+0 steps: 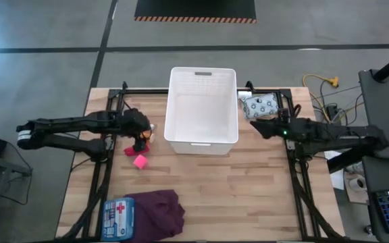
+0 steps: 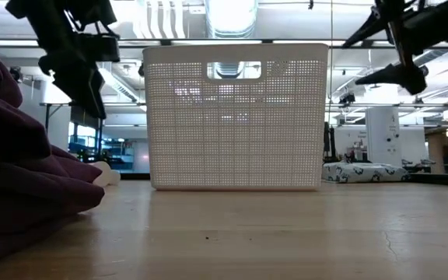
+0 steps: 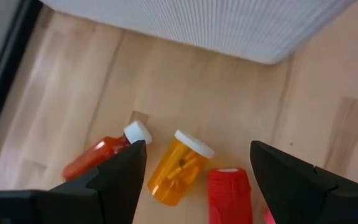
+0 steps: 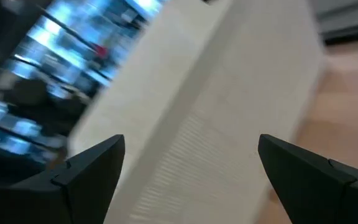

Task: Pick & place medical supplies in basket/bin
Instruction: Put the yellow pill bottle into the white bin

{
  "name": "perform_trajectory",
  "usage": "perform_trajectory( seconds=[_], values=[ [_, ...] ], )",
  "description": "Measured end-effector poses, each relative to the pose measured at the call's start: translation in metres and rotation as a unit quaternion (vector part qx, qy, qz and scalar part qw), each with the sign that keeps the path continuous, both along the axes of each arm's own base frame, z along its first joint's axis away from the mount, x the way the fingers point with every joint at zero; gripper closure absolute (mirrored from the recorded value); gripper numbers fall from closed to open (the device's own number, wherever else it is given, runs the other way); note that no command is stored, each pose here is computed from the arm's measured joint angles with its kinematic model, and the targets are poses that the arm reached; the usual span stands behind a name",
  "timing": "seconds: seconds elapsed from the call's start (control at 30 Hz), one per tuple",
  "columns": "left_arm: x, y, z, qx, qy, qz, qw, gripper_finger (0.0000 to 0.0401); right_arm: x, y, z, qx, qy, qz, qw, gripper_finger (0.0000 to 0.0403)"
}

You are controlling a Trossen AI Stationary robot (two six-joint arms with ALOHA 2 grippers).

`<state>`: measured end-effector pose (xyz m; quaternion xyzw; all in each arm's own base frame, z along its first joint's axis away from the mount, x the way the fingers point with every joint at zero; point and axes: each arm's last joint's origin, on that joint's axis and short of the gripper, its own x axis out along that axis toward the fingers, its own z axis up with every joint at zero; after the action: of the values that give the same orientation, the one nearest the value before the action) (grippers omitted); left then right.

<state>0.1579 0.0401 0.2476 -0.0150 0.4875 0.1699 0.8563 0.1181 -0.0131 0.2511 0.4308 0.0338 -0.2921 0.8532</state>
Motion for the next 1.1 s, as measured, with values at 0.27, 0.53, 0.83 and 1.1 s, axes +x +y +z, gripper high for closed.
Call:
perform_trajectory(
  seconds=[0.27, 0.53, 0.83, 1.1],
  values=[
    [0.002, -0.004, -0.011, -0.044, 0.013, -0.091, 0.995, 0.0132, 0.023, -0.002, 0.022, -0.072, 0.185, 0.02, 0.98, 0.0044],
    [0.02, 0.0, -0.033, -0.098, 0.07, -0.053, 0.991, 0.0132, 0.06, -0.004, 0.037, -0.076, 0.271, 0.027, 0.959, 0.0044],
    [0.031, 0.015, -0.056, 0.003, 0.19, -0.145, 0.971, 0.0132, 0.075, -0.006, 0.043, -0.074, 0.316, 0.043, 0.945, 0.0044],
    [0.027, 0.037, -0.063, 0.006, 0.221, -0.159, 0.962, 0.0132, 0.065, -0.006, 0.046, -0.075, 0.309, 0.043, 0.947, 0.0044]
  ],
)
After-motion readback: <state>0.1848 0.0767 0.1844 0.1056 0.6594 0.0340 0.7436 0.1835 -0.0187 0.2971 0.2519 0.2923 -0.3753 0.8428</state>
